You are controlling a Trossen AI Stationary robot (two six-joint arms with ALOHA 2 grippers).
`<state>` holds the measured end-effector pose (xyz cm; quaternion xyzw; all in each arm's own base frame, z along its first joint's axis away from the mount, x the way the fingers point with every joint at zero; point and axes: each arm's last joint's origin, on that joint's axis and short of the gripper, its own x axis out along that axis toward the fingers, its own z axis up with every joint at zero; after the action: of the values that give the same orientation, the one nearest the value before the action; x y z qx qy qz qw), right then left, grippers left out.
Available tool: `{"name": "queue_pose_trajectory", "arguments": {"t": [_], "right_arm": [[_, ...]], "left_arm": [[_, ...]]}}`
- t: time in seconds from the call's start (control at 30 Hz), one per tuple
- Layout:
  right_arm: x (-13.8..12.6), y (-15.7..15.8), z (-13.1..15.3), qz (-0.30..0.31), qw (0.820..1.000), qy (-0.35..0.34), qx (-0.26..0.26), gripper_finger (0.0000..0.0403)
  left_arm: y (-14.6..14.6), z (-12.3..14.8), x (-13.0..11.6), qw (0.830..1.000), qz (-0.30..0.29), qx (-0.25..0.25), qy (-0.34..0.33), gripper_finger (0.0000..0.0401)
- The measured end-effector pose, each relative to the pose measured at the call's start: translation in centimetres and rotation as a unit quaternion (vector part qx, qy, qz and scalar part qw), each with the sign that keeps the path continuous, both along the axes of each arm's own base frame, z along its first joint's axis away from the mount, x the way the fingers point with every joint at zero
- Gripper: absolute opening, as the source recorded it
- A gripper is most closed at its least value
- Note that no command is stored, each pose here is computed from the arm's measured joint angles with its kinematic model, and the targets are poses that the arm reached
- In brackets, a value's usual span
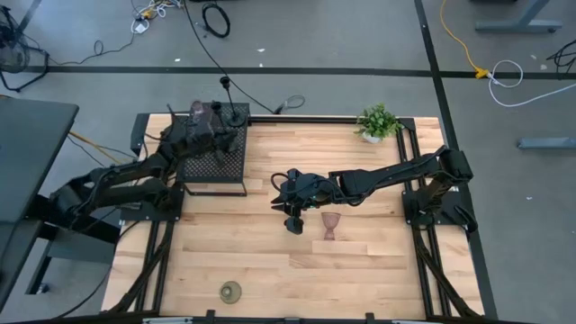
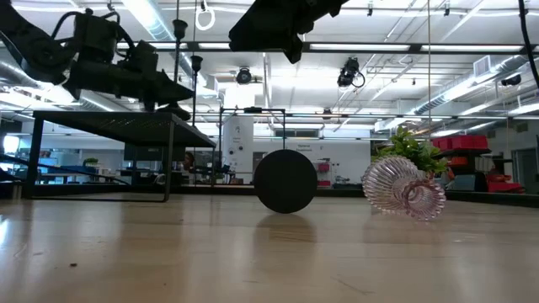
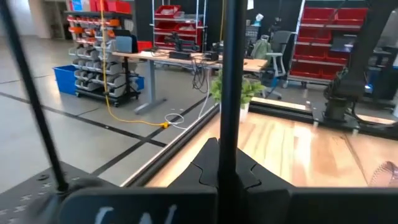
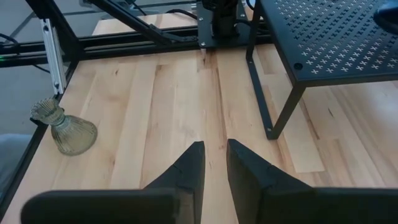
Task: Pick & Place candle stick holders
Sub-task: Align the right black candle holder with the other black candle holder on the shelf
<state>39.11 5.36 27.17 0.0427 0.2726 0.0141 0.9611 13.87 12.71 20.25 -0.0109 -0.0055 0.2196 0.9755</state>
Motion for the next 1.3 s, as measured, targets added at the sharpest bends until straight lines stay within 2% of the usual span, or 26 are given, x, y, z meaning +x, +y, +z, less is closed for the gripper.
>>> {"name": "queue_pose_trajectory", "arguments": {"t": [0.3,0.8,1.3], "right_arm": [[0.0,0.0,0.0,0.004,1.0,-0.001,-0.006,0.0068],[0.0,0.0,0.0,0.007,1.0,-0.002,-0.011,0.0068],[0.0,0.0,0.0,0.006,1.0,-0.002,-0.011,0.0068]], "left_arm": [[0.9,-1.6,0.9,1.0,0.0,-0.013,0.024,0.0],[1.1,-1.8,1.1,1.0,-0.002,-0.002,0.026,0.0],[1.0,-1.8,1.0,0.999,-0.005,-0.026,0.019,0.0026]]}}
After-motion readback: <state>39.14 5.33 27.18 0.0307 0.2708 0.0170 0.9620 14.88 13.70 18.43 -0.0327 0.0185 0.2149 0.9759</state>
